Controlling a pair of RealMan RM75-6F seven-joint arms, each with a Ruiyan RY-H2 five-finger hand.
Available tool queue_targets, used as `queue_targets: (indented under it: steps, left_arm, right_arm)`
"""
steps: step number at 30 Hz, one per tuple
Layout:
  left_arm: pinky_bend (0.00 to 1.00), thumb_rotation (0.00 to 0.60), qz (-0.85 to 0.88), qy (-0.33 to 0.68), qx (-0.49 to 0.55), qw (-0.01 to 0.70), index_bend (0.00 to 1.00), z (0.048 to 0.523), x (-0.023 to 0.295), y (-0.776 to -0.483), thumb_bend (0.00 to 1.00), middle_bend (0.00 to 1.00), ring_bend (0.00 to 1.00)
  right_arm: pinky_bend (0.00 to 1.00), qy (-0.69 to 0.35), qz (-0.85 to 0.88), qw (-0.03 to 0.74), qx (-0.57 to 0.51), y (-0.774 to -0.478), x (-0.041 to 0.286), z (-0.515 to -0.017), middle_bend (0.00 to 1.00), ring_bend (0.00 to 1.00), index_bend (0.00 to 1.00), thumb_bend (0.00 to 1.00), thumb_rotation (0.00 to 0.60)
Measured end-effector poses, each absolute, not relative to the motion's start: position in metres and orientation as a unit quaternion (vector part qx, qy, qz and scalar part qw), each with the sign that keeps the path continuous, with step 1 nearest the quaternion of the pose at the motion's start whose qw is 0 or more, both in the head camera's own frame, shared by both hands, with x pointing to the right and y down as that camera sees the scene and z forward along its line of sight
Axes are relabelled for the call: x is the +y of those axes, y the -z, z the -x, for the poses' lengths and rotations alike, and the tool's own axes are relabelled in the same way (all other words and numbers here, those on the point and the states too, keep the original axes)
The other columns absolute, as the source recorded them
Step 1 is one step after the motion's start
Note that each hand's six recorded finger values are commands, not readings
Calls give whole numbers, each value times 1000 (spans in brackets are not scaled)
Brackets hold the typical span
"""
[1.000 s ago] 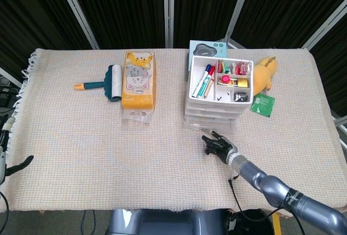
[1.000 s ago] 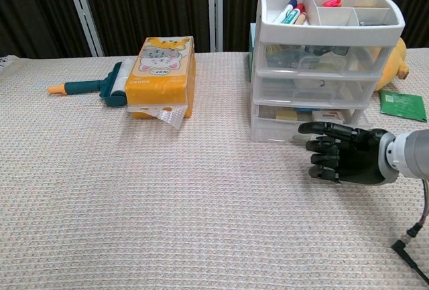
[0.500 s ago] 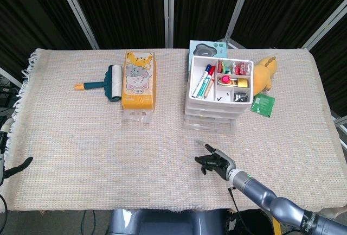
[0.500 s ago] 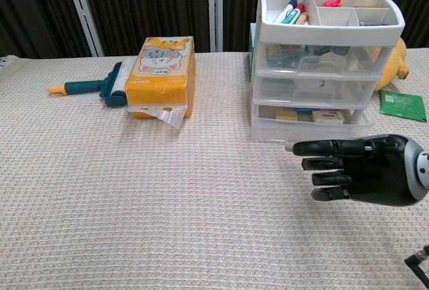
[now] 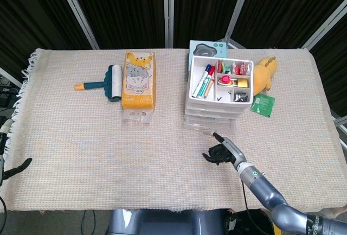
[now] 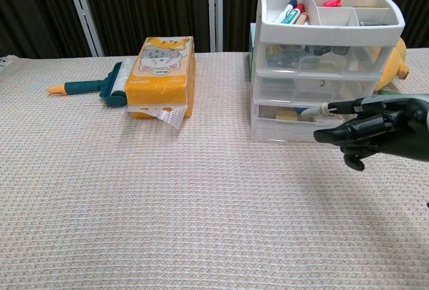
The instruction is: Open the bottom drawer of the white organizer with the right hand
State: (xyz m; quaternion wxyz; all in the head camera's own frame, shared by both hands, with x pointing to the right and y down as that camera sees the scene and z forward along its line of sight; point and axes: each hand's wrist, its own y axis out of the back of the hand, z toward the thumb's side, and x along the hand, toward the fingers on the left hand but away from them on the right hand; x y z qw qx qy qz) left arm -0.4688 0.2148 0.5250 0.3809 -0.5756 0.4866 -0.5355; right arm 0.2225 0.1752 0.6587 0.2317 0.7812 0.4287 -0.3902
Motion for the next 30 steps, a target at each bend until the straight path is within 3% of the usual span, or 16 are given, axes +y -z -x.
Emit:
queue_targets:
  steps: [9, 20, 30]
  left_arm:
    - [0, 600, 575, 532, 490, 382, 0, 470, 215, -523, 66, 0, 0]
    - [0, 600, 577, 533, 485, 384, 0, 469, 215, -525, 66, 0, 0]
    - [0, 600, 581, 532, 482, 384, 0, 467, 216, -525, 66, 0, 0]
  right_arm:
    - [719, 446, -740, 144, 483, -683, 155, -246, 853, 888, 244, 293, 600]
    - [719, 482, -720, 146, 477, -710, 160, -257, 854, 888, 244, 292, 600]
    - [719, 489, -721, 169, 462, -718, 174, -260, 856, 889, 346, 291, 600]
